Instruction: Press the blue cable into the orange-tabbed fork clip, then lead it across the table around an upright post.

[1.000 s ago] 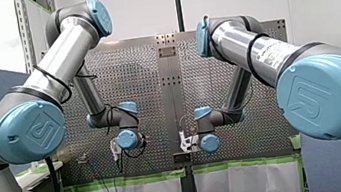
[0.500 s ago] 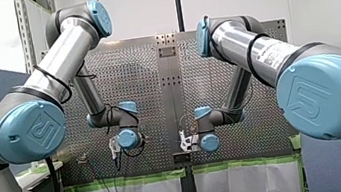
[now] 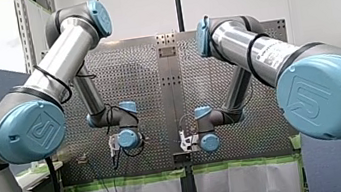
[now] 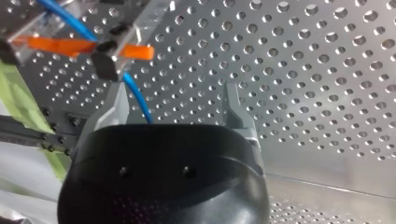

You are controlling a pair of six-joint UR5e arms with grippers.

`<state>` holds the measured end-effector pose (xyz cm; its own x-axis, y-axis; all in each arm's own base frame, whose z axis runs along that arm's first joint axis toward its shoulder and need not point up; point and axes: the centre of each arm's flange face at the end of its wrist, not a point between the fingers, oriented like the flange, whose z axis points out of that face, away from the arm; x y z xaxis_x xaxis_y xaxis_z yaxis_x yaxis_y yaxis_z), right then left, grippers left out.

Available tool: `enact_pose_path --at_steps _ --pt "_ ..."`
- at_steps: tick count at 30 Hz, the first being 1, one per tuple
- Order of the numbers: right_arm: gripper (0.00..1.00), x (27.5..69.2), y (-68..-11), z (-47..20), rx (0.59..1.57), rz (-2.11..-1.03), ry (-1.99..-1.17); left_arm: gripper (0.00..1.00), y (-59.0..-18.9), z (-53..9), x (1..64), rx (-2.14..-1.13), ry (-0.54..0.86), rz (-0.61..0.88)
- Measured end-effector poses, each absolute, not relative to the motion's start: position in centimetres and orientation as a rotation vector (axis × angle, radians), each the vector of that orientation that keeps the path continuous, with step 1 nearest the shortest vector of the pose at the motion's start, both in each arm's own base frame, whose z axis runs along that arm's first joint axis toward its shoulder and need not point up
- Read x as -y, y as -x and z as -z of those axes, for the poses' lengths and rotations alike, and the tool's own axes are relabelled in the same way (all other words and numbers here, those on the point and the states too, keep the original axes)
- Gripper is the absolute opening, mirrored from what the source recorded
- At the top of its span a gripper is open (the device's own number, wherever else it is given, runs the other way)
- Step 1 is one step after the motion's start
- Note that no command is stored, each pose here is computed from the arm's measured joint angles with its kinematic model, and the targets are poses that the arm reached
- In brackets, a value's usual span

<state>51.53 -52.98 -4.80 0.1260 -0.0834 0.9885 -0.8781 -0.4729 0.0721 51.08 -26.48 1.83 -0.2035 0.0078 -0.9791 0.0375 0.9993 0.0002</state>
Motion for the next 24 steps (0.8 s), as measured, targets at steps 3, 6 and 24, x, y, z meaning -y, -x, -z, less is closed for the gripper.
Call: enact_pose_path --at_steps 3,6,24 --pt "0.0 52.98 -51.52 4.81 0.942 -1.419 -1.697 1.0 -51.08 -1.83 26.46 -1.775 -0.034 0.024" --pt "0.0 52.97 -51.52 4.82 0.942 -1.419 -1.697 1.0 -51.07 -1.8 26.43 -1.776 -0.033 0.022" --pt "0.0 52.91 -51.52 4.85 0.942 -1.417 -1.704 0.07 -51.06 -1.81 26.28 -1.777 -0.017 0.014"
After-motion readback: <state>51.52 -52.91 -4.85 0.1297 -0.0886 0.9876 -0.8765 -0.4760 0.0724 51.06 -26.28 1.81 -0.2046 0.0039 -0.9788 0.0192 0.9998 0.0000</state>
